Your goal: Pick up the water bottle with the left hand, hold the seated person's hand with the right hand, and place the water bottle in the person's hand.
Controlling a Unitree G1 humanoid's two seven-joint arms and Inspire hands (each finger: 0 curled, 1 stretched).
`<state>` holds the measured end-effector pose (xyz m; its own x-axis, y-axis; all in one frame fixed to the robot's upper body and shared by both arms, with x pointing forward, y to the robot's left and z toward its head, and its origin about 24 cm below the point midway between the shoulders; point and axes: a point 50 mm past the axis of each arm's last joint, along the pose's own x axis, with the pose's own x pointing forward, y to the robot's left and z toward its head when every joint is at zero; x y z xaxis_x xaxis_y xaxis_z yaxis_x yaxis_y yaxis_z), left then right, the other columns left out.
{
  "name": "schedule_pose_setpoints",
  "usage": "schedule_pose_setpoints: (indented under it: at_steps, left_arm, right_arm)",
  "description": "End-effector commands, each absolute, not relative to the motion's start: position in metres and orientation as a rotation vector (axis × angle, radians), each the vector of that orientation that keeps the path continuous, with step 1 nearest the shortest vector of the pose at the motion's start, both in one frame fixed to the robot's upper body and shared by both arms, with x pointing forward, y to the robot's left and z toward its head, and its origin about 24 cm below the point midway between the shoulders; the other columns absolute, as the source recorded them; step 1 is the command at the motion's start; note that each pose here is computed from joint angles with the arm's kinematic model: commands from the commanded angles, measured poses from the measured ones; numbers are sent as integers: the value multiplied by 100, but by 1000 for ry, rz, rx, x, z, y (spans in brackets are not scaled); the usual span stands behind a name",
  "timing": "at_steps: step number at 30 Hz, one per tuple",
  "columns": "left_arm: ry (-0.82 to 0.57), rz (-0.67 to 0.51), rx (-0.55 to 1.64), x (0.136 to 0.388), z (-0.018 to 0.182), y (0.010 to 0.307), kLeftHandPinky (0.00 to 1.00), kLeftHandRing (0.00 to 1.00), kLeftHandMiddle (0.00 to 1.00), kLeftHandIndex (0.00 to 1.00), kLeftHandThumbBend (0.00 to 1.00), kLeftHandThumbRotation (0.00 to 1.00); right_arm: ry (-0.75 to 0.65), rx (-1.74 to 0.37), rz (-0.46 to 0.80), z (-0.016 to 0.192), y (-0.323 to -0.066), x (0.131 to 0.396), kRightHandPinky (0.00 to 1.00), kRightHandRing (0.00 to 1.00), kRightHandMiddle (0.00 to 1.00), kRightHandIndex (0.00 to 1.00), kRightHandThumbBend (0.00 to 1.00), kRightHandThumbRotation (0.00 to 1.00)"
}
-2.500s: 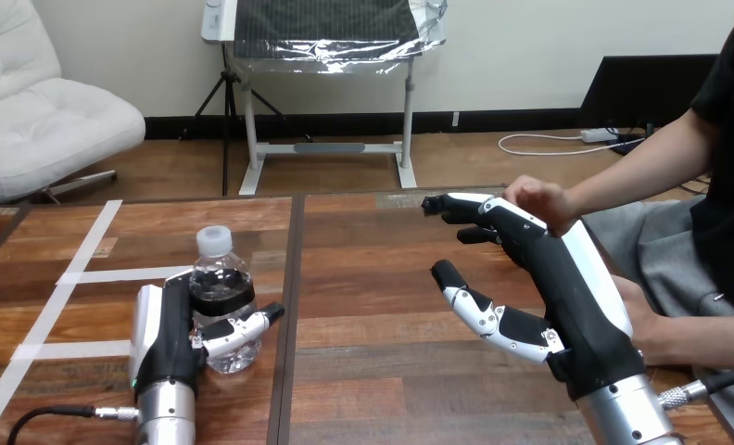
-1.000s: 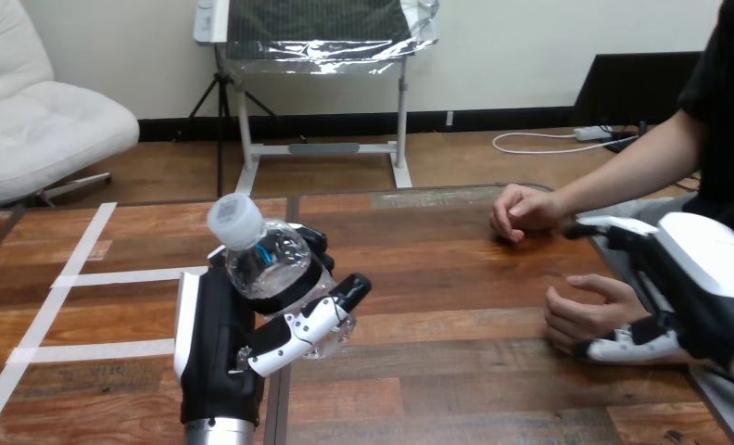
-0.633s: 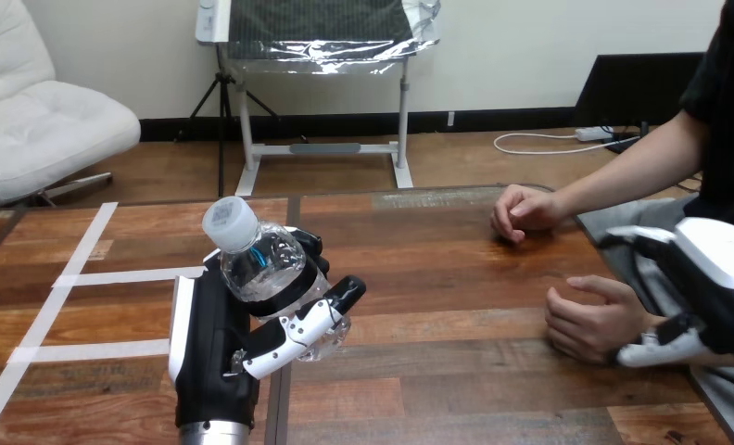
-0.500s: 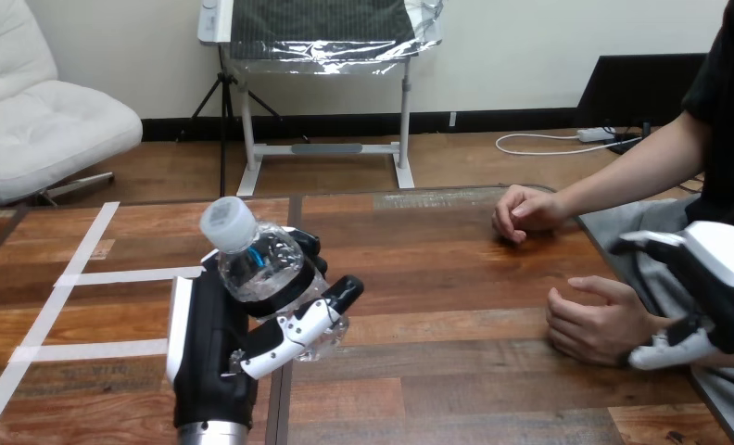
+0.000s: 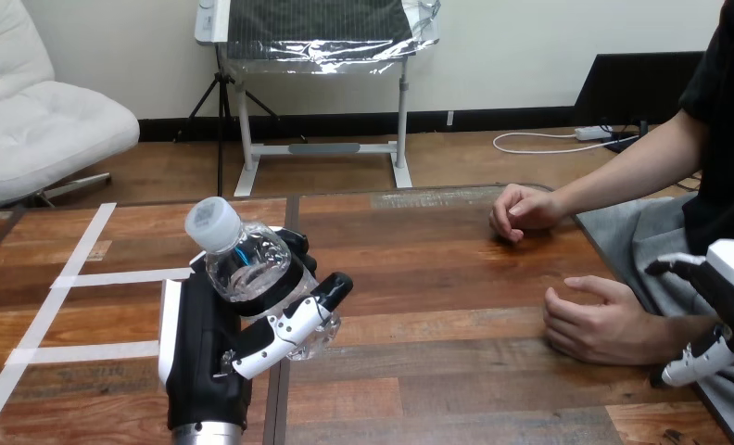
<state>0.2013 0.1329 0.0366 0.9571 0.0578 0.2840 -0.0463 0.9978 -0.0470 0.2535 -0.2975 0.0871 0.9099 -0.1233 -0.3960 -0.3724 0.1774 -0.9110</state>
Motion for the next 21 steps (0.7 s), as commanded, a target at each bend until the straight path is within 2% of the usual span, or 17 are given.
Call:
schedule_pose_setpoints:
  at_steps: [1, 21]
  left_arm:
    - [-387, 45, -65, 211, 54, 131, 45, 43, 45, 48, 62, 0]
    - [-386, 48, -59, 210, 54, 133, 44, 43, 45, 49, 62, 0]
  right_arm:
    - [379, -1452, 163, 107, -296, 271, 85, 93, 94, 89, 81, 2]
    - [557, -1539, 227, 87, -305, 289, 89, 97, 97, 92, 76, 6]
